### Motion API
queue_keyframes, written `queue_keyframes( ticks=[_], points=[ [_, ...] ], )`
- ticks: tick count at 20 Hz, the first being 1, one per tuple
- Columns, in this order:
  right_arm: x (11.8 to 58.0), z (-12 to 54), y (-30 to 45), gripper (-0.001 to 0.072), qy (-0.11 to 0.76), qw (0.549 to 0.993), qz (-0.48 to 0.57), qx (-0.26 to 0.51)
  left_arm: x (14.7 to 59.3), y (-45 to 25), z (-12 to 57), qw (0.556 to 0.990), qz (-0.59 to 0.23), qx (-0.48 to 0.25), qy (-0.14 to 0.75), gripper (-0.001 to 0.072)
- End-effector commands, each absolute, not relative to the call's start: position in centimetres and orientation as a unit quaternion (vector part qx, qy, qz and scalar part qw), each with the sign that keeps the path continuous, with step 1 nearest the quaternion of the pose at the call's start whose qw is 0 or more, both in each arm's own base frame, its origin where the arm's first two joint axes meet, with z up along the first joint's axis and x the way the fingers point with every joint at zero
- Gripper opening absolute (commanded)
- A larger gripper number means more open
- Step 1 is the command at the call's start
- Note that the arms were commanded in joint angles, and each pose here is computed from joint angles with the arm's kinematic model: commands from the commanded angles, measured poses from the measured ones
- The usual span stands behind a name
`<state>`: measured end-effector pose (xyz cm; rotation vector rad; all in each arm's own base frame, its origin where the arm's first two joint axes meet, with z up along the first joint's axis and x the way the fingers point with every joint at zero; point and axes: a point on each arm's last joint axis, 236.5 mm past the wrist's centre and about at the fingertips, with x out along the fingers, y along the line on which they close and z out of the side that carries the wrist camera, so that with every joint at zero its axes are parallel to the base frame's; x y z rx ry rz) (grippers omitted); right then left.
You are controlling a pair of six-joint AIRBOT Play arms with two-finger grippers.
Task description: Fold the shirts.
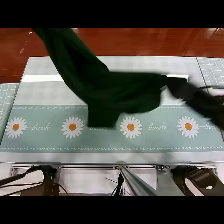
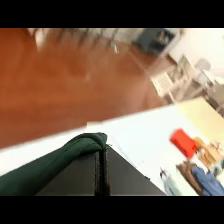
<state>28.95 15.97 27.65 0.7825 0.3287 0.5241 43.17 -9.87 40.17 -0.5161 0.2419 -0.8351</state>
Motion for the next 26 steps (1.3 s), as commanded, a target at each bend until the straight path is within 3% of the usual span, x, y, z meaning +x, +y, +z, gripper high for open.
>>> queue_keyframes(
  ticks=[1,5,10,14,20,26],
  points=[
    [27.0,33.0,10.2,0.0028,0.13,0.919,0.184,0.324,36.3,-9.4,49.6,0.898,-0.388,-0.207,0.004,0.0025],
    [24.9,33.6,8.3,0.0029,0.185,0.941,0.148,0.242,30.6,-10.3,51.6,0.932,-0.337,-0.132,-0.015,0.0025],
    [22.7,33.7,4.9,0.0029,0.235,0.956,0.076,0.161,26.7,-7.3,47.7,0.977,-0.194,-0.058,0.066,0.0026],
    [20.4,34.6,5.9,0.0029,0.252,0.952,0.093,0.147,23.0,-8.3,45.4,0.974,-0.19,-0.041,0.119,0.0026],
    [14.8,28.8,6.2,0.0028,0.412,0.9,0.097,0.103,20.0,-6.7,40.3,0.964,-0.136,-0.035,0.226,0.0025],
    [19.2,26.1,5.1,0.0028,0.477,0.869,0.107,0.079,22.4,-5.1,31.5,0.928,-0.124,-0.08,0.343,0.0025]
  ],
)
